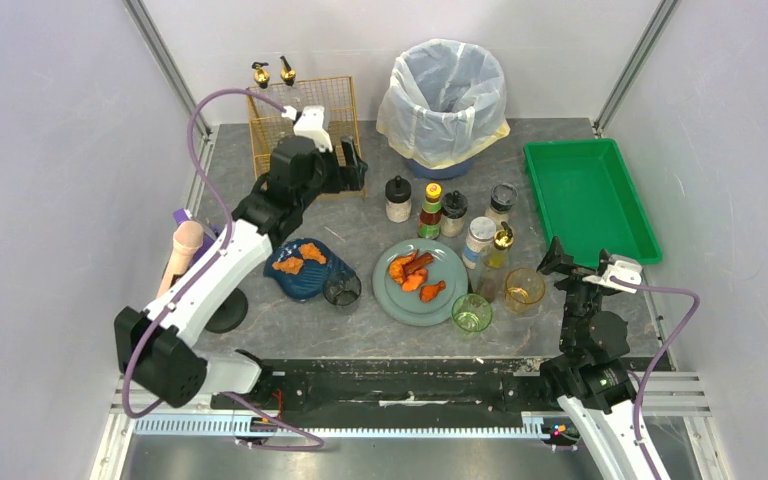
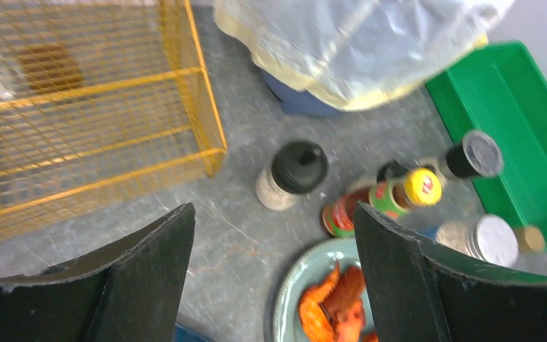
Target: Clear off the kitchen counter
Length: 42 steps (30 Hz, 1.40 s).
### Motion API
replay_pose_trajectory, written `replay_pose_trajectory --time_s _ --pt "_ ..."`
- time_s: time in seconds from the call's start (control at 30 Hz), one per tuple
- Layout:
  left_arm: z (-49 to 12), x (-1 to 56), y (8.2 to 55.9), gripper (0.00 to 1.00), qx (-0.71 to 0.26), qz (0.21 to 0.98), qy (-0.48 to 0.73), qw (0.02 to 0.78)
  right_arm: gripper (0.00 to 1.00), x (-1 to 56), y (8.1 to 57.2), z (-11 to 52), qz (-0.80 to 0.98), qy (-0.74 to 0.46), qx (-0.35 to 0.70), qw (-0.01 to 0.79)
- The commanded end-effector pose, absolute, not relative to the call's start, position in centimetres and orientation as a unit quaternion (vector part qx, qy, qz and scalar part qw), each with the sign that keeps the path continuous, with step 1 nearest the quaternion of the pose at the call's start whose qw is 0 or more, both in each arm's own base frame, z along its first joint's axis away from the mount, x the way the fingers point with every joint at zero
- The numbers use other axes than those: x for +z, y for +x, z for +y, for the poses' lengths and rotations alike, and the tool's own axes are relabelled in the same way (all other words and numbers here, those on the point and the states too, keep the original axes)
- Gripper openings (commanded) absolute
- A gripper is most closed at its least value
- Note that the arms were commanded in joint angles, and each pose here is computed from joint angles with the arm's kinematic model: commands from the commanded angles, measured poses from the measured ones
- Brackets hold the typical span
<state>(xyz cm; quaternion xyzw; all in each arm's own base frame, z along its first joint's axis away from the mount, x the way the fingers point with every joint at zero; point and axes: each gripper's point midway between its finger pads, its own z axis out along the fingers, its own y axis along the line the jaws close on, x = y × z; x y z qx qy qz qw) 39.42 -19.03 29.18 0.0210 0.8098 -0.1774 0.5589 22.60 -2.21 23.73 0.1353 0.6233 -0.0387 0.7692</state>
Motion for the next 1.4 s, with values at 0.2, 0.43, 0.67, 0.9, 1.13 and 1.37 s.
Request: replay_pose_trajectory --time_s 0.2,0.43,0.67,0.9,1.13,1.37 --pt "-27.6 28.5 30.6 0.87 -0.339 0.752 0.185 0.534 0.98 28.5 19.6 -3.1 0.544 0.166 0.006 0.822" --pt "-33.6 26.6 25.3 0.87 -0.392 0.686 0.306 0.531 0.98 28.8 19.7 -2.7 0.540 0.160 0.014 0.826" --pt "-37.5 25.3 22.3 0.88 -0.406 0.628 0.374 0.549 0.98 28.8 19.6 -2.8 0.541 0.162 0.014 0.825" --pt "-40.7 25.2 21.2 0.89 -0.434 0.551 0.426 0.571 0.98 28.9 19.5 -2.8 0.541 0.164 0.017 0.825" --pt "-44.0 24.6 21.9 0.89 -0.450 0.517 0.461 0.564 0.98 28.8 19.5 -2.8 0.542 0.165 0.018 0.824" --pt "-46.5 23.3 22.5 0.89 -0.462 0.499 0.482 0.553 0.98 28.8 19.5 -2.8 0.542 0.166 0.017 0.823"
